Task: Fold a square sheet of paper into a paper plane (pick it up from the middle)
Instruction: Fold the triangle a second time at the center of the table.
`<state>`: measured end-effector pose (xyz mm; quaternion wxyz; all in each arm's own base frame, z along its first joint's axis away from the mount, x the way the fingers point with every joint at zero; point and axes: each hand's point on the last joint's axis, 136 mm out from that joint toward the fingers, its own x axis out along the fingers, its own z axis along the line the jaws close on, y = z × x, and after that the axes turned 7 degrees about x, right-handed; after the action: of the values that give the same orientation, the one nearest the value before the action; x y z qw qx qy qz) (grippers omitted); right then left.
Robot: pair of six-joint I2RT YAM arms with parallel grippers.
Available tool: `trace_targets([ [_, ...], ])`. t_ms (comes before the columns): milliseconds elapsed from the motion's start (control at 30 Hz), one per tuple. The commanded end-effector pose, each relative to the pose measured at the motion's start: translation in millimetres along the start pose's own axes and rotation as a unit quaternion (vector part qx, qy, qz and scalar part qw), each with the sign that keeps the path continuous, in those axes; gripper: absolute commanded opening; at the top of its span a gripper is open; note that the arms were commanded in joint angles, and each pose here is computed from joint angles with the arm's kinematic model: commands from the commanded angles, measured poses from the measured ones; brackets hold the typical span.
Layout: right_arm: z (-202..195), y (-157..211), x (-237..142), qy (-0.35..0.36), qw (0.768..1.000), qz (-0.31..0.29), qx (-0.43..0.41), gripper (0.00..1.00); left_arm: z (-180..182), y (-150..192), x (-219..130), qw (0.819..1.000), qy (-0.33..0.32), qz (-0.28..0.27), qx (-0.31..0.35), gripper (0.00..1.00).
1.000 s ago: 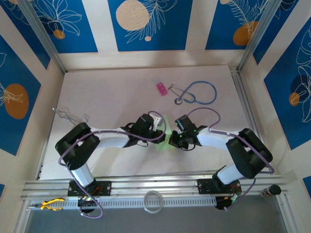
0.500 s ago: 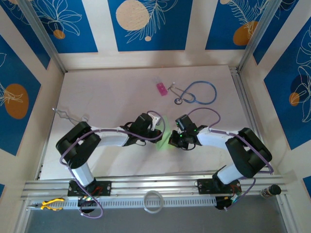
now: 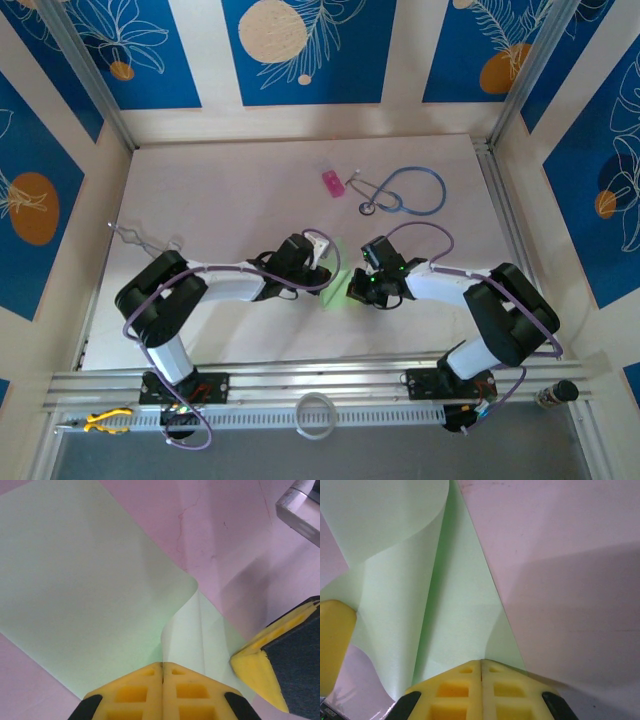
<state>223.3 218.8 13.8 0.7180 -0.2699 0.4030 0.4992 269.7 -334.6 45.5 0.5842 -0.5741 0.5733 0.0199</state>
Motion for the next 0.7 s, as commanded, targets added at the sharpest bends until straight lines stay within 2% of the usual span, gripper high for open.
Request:
trace_targets([
  [0, -23.4, 10.5, 4.8, 0.045, 0.999, 0.023, 0.018, 0.01, 12.2, 8.9, 2.7, 1.0, -0.019, 0.007, -0.001, 0.06],
  [333, -23.6, 11.4, 5.6, 0.046, 0.998, 0.027, 0.02, 0.02, 14.3, 14.8, 7.5, 1.0, -0.019, 0.009, -0.01, 0.07],
  [667, -25.3, 12.0, 5.9, 0.049, 0.998, 0.027, 0.021, 0.02, 19.3, 9.2, 7.0, 0.999, -0.03, -0.014, 0.005, 0.07],
])
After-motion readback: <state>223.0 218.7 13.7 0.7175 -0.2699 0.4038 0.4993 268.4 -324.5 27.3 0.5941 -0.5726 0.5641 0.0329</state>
